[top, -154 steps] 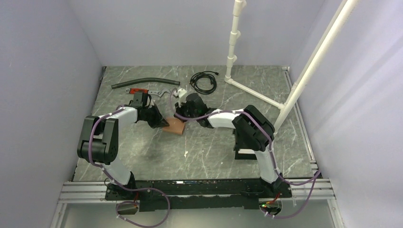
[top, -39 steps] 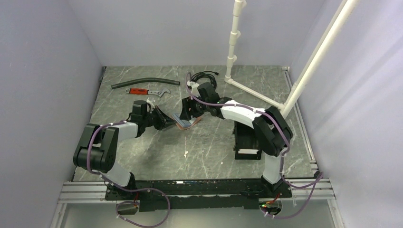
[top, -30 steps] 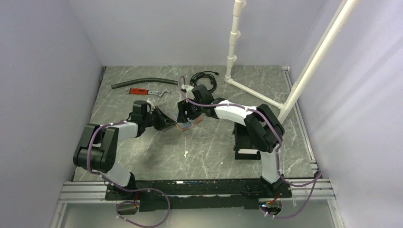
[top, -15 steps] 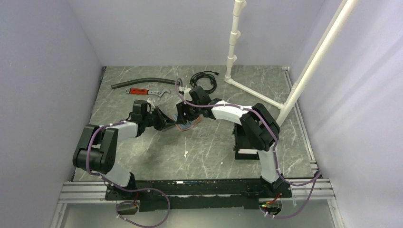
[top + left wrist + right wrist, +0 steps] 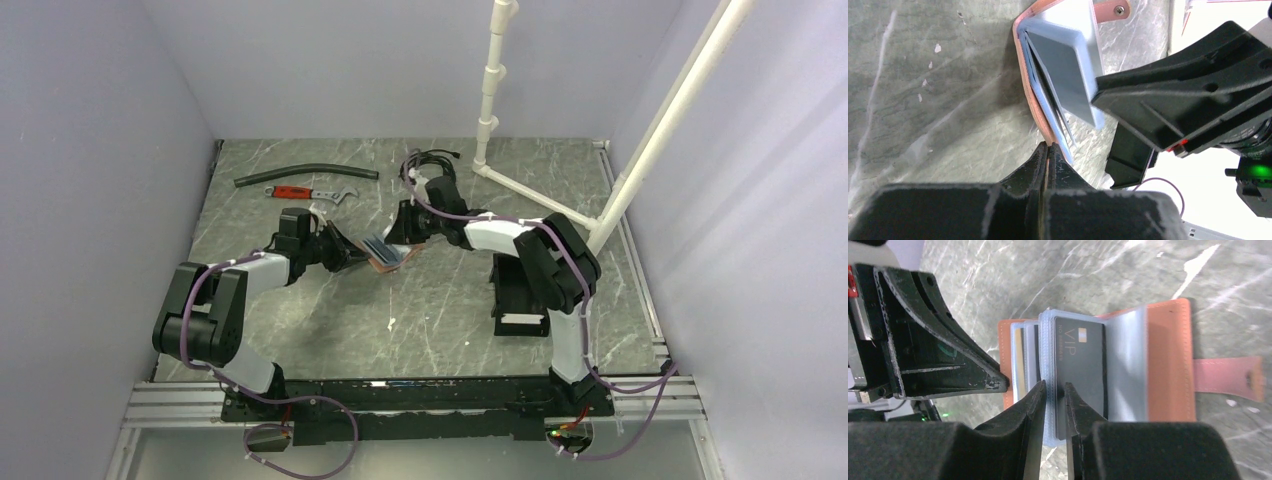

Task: Put the credit cards into the card holder
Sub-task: Open the card holder at the center of the board.

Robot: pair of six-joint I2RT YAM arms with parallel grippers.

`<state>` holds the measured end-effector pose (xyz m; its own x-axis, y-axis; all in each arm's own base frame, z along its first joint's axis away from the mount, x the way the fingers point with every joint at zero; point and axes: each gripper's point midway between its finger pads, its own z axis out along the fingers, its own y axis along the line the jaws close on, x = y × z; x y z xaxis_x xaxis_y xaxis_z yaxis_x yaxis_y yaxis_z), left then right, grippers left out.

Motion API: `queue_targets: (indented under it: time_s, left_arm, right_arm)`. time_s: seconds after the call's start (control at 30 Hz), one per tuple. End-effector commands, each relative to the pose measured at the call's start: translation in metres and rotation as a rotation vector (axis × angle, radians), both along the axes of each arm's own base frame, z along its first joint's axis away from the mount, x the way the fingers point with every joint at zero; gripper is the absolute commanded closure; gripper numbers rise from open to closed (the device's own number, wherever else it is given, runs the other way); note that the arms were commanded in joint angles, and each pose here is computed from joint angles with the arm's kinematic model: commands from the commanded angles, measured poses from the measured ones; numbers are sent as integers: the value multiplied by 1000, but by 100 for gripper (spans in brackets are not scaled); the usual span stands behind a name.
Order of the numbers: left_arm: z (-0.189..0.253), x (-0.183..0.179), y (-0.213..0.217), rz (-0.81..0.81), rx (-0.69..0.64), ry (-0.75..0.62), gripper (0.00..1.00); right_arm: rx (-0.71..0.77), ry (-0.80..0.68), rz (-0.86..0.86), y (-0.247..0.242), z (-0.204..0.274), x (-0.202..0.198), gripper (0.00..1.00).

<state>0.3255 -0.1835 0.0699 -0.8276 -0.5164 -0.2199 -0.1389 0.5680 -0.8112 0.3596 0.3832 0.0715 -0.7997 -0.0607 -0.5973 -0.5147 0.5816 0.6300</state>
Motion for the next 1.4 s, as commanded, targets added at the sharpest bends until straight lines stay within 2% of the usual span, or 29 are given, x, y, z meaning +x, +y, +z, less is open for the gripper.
queue_targets:
  time_s: [0.0, 0.3, 0.53, 0.77, 0.9, 1.07, 1.37]
  left_arm:
    - [21, 6, -2, -35, 21, -70, 99]
    - [23, 7, -4, -78, 42, -64, 98]
    - [23, 17, -15, -107, -25, -61, 77]
    - [17, 21, -16, -100, -28, -43, 66]
    - [17, 21, -15, -92, -20, -47, 76]
    - [27, 10, -13, -114, -14, -80, 76]
    - [31, -11, -14, -178, -13, -96, 86]
  right_arm:
    - [9, 54, -91, -20, -10, 14, 79]
    - [-93, 121, -226, -57, -39, 31, 71]
    - [-51, 165, -204, -52, -50, 19, 72]
    - [-33, 166, -187, -50, -48, 10, 73]
    - [-39, 166, -171, -48, -49, 2, 74]
    - [-31, 181, -151, -46, -51, -18, 74]
    - [25, 239, -193, -38, -49, -67, 73]
